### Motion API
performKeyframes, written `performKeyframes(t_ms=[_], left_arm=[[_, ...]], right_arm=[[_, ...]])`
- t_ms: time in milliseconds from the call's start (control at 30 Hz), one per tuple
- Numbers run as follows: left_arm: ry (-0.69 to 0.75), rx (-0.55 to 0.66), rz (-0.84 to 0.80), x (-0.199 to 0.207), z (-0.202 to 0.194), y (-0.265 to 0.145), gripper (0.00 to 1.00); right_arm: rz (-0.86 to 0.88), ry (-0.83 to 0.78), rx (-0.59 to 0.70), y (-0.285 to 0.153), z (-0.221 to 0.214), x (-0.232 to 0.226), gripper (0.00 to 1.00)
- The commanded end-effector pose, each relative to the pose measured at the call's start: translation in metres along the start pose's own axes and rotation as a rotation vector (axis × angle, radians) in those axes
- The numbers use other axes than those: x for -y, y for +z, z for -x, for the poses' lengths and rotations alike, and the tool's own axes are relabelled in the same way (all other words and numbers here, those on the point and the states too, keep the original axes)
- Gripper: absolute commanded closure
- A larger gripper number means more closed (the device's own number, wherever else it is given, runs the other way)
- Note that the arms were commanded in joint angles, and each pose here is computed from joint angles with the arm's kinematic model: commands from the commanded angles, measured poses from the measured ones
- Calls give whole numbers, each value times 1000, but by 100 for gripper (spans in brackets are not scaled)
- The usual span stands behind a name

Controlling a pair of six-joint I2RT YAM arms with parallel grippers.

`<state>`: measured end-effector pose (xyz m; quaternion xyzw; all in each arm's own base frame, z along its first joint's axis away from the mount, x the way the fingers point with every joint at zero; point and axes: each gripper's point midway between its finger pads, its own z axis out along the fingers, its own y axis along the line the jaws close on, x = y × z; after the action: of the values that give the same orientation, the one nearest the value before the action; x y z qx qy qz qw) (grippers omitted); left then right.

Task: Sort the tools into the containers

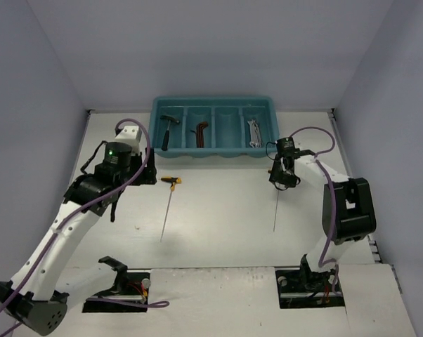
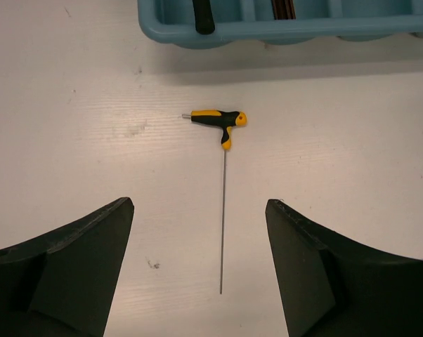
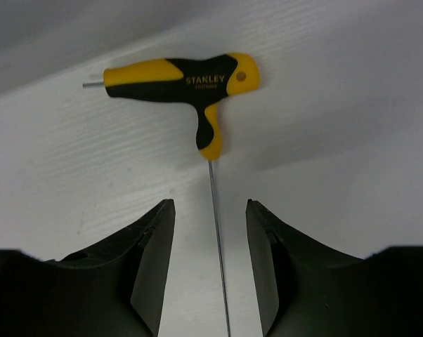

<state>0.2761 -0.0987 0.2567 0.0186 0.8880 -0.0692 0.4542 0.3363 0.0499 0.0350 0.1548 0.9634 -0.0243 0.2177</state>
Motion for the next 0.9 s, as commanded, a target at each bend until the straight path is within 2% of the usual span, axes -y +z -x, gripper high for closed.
performKeyframes(t_ms=[0,167,233,333,433,633,800,867], left_arm=[[-54,30,-1,-7,-5,-25,27],[-73,18,3,-13,-20,-37,27],[-64,17,5,-15,-22,-42,27],[-42,21,13,-19,-23,-46,27],[-30,26,23,-21,-22,-48,27],[-20,3,13,-16,-19,-40,27],[-9,0,13,-13,-8,-36,27],[0,8,20,-13,-3,-36,27]], right_arm=[[28,25,75,13,33,-10,58],[3,18,55,38,32,-9,64],[-14,12,50,46,31,-6,73],[-31,11,54,50,30,-2,90],[-42,7,62,48,29,2,100],[87,-21,90,11,19,-22,100],[242,-114,150,-54,0,-76,100],[321,-98,199,-87,3,-95,100]])
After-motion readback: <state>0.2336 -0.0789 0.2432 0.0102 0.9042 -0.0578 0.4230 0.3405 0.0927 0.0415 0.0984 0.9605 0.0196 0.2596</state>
